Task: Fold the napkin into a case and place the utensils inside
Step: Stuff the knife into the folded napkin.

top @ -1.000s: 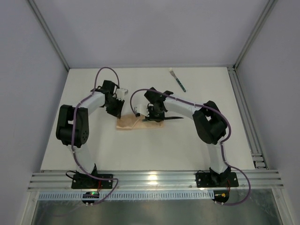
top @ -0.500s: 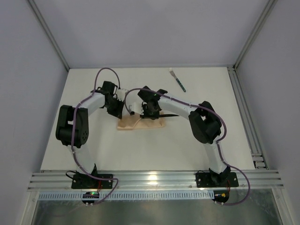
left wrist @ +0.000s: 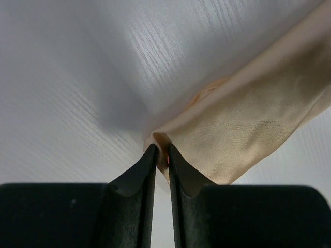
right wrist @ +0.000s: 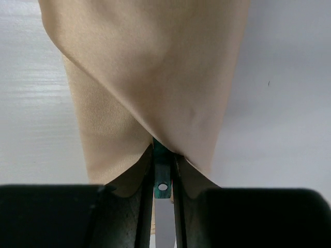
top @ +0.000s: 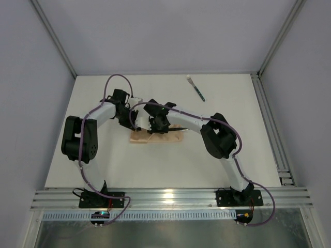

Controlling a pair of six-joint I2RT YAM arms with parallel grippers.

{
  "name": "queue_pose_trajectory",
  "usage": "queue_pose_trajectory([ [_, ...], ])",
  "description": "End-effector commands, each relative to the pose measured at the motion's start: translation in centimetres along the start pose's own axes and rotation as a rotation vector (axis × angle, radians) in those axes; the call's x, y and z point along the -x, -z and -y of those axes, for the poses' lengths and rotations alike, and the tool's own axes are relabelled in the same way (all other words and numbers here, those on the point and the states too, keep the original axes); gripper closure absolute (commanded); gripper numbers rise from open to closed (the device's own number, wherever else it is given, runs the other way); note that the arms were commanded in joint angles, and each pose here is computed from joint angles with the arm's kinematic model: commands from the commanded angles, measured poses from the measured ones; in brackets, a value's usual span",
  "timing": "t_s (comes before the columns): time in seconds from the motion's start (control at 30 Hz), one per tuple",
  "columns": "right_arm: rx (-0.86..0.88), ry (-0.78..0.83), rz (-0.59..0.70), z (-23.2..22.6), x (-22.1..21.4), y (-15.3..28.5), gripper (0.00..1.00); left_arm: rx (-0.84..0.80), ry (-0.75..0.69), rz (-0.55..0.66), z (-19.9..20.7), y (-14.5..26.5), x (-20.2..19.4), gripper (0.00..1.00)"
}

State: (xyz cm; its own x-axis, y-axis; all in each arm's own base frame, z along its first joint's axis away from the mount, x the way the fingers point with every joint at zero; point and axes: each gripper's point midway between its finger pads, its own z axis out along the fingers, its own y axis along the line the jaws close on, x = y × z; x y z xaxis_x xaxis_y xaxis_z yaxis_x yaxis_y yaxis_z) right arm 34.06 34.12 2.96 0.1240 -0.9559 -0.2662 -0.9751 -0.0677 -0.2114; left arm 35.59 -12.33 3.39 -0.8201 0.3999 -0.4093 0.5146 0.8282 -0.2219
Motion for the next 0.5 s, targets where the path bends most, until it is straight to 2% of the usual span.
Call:
queue_pose_trajectory([
  [0.0, -0.065, 0.051, 0.072, 1.2, 3.0, 0.2, 0.9, -0.023, -0.038, 0.084, 0.8, 1.3, 1.9, 0.84],
  [0.03, -0.073, 0.053, 0.077, 1.2, 3.1, 0.2, 0.76, -0.025, -0.036, 0.083, 0.8, 1.3, 1.8, 0.84],
  [0.07, -0.077, 0.045, 0.077, 1.2, 3.1, 0.2, 0.67, -0.019, -0.038, 0.084, 0.7, 1.3, 1.8, 0.84],
  [0.13, -0.089, 0.043, 0.068, 1.3, 2.9, 0.6, 0.53, -0.015, -0.038, 0.083, 0.7, 1.3, 1.7, 0.84],
  [0.27, -0.173, 0.051, 0.034, 1.9, 1.5, 2.1, 0.45, -0.005, -0.04, 0.087, 0.5, 1.6, 1.9, 0.84],
  [0.47, -0.247, 0.026, 0.034, 2.1, 0.1, 7.1, 0.43, 0.001, -0.036, 0.093, 0.6, 1.9, 2.0, 0.84],
])
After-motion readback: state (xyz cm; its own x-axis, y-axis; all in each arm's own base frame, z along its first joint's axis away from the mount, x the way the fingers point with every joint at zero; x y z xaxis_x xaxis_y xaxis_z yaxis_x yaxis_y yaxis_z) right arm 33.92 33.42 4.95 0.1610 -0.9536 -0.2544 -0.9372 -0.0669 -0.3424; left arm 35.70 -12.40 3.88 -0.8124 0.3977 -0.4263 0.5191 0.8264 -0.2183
